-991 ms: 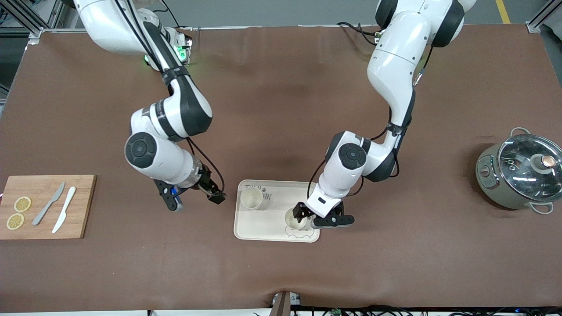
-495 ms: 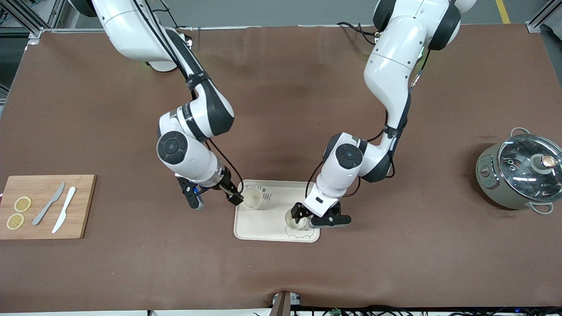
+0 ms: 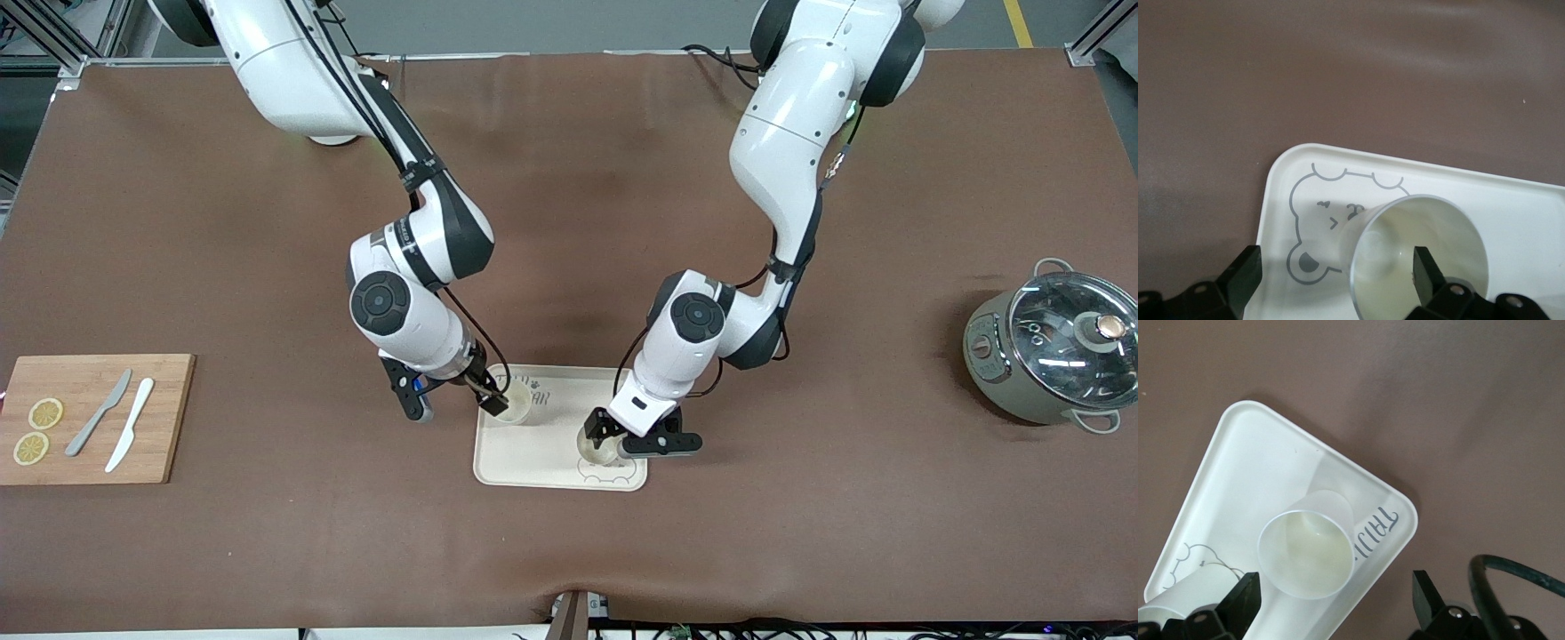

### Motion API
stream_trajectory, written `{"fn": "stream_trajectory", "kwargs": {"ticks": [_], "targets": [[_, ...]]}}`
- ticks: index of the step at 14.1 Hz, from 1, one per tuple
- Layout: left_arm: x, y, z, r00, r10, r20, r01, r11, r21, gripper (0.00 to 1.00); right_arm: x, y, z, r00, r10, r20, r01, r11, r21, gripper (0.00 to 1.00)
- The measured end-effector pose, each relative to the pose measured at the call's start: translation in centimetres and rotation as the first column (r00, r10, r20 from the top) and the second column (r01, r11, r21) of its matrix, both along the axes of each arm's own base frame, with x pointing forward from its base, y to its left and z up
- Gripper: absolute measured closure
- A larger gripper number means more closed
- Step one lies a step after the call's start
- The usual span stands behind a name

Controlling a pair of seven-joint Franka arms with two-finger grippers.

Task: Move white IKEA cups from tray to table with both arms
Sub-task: 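Close both grippers on the rims of the two white cups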

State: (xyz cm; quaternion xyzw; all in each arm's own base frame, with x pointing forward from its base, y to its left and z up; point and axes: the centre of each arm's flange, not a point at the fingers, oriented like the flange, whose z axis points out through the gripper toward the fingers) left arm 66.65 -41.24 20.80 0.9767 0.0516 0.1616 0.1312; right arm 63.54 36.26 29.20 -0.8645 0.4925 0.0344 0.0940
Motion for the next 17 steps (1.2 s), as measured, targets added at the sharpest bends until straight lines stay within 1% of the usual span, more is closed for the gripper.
{"fn": "stream_trajectory", "kwargs": {"ticks": [2,4,5,6,7,10,11,12,13,14,15,16,17], "targets": [[-0.1,-0.1,0.0,1.000,-0.001,0.000,0.001,1.000,0.000,0.00,-0.2,0.6,-1.4,1.000,0.004,0.007,-0.004,1.000,-0.002,0.00],[-0.1,-0.1,0.0,1.000,-0.002,0.000,0.002,1.000,0.000,0.00,-0.4,1.0,-3.0,1.000,0.008,-0.002,-0.008,1.000,-0.010,0.04],[-0.1,-0.1,0.0,1.000,-0.002,0.000,0.002,1.000,0.000,0.08,-0.5,1.0,-3.5,1.000,0.009,-0.004,-0.009,1.000,-0.012,0.06],[-0.1,-0.1,0.0,1.000,-0.001,0.000,0.001,1.000,0.000,0.08,-0.5,1.0,-3.7,1.000,0.008,-0.005,-0.009,1.000,-0.014,0.06],[-0.1,-0.1,0.0,1.000,-0.001,0.000,0.001,1.000,0.000,0.11,-0.4,1.0,-3.8,1.000,0.008,-0.005,-0.008,1.000,-0.014,0.14],[-0.1,-0.1,0.0,1.000,-0.001,0.000,0.001,1.000,0.000,0.44,-0.4,1.0,-3.7,1.000,0.007,-0.004,-0.007,1.000,-0.015,0.45],[-0.1,-0.1,0.0,1.000,-0.001,0.001,0.001,1.000,0.000,0.53,-0.4,0.9,-3.7,1.000,0.007,-0.004,-0.007,1.000,-0.015,0.45],[0.0,-0.1,0.0,1.000,-0.001,0.002,0.001,1.000,-0.001,0.63,-0.4,0.9,-3.8,1.000,0.007,-0.006,-0.007,1.000,-0.016,0.48],[0.0,-0.1,0.1,1.000,-0.001,0.003,0.001,1.000,-0.002,0.63,-0.4,0.9,-3.9,1.000,0.007,-0.008,-0.008,1.000,-0.017,0.58],[0.0,-0.2,0.2,1.000,-0.002,0.005,0.002,1.000,-0.003,0.67,-0.4,0.9,-4.1,1.000,0.007,-0.011,-0.008,1.000,-0.019,0.66],[0.0,-0.2,0.3,1.000,-0.002,0.006,0.002,1.000,-0.004,0.79,-0.4,0.9,-4.3,1.000,0.008,-0.013,-0.008,1.000,-0.020,0.66],[0.0,-0.3,0.4,1.000,-0.002,0.007,0.002,1.000,-0.005,0.88,-0.5,0.9,-4.4,1.000,0.008,-0.014,-0.008,1.000,-0.021,0.72],[0.0,-0.3,0.4,1.000,-0.002,0.008,0.002,1.000,-0.005,0.89,-0.5,0.9,-4.5,1.000,0.008,-0.015,-0.008,1.000,-0.022,0.84]]}}
